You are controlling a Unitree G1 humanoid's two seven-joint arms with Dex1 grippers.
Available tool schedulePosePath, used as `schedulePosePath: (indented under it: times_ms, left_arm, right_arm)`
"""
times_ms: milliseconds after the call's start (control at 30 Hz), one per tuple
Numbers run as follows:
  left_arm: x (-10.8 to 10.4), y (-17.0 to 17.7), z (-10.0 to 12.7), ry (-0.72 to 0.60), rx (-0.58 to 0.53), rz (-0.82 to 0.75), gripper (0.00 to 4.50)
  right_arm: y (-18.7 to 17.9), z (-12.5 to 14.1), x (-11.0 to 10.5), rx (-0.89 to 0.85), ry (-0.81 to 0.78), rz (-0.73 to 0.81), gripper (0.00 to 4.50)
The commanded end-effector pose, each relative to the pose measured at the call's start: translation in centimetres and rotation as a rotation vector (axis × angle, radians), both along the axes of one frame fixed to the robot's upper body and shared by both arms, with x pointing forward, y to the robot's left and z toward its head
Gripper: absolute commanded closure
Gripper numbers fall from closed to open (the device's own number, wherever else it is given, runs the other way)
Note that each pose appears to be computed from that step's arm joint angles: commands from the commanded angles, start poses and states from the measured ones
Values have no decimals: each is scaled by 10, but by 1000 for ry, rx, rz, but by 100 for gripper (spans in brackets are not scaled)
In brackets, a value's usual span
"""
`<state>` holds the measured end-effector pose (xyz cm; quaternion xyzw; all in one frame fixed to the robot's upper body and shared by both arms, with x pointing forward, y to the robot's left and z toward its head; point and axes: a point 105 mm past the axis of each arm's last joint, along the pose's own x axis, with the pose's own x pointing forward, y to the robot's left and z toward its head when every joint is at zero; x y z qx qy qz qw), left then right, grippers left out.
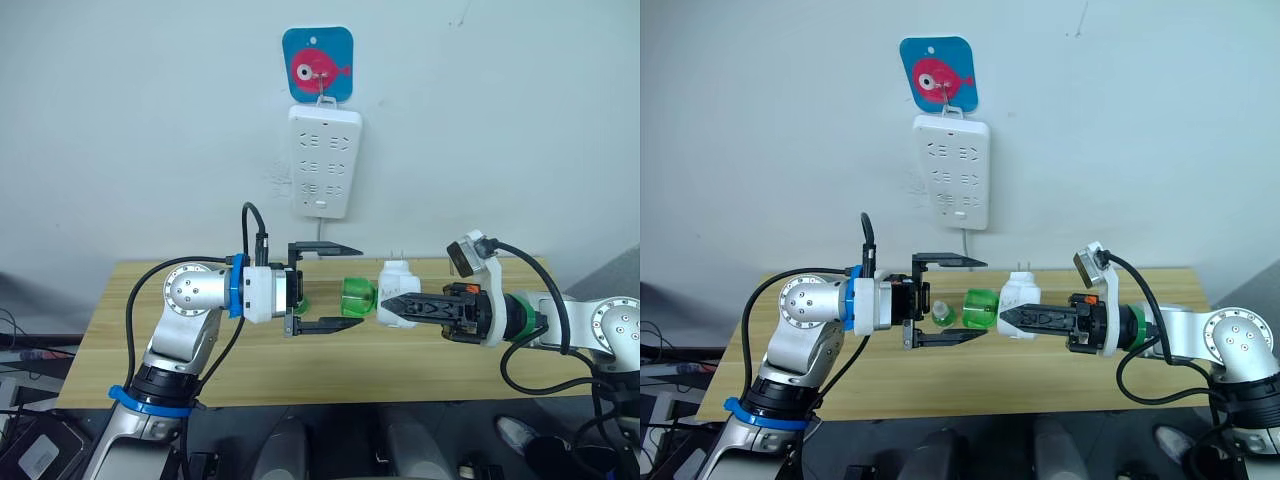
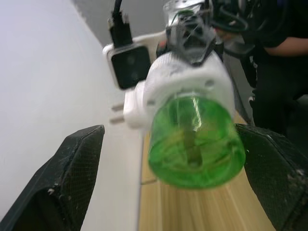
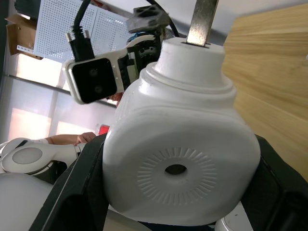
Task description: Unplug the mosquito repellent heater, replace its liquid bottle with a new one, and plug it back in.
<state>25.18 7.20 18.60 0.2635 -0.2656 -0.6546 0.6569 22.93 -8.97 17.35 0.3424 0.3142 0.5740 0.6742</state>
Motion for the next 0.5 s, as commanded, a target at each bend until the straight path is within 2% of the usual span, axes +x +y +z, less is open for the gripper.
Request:
schedulePosePath:
  times_ms: [33, 133, 267, 300, 333, 467, 500]
  left_arm:
    - [-8, -6, 2, -20, -12, -40, 18]
    - [-7, -8, 2, -3, -12, -41, 80]
    - [-3, -7, 4, 15, -4, -28, 199]
    - [-2, -7, 5, 13, -4, -28, 221]
    - [-2, -8, 7, 36, 5, -34, 224]
    - [3, -12, 3, 306, 155, -48, 224]
    - [11, -9, -1, 564, 227, -20, 224]
  right_arm:
    - [2, 11, -4, 33, -25, 32, 141]
    - [3, 11, -4, 32, -26, 32, 141]
    - [3, 11, -4, 29, -27, 30, 141]
    - [3, 11, -4, 29, -28, 30, 141]
    - [3, 11, -5, 29, -29, 31, 141]
    - [4, 11, -9, 10, -39, 53, 141]
    - [5, 12, -13, -7, -48, 76, 141]
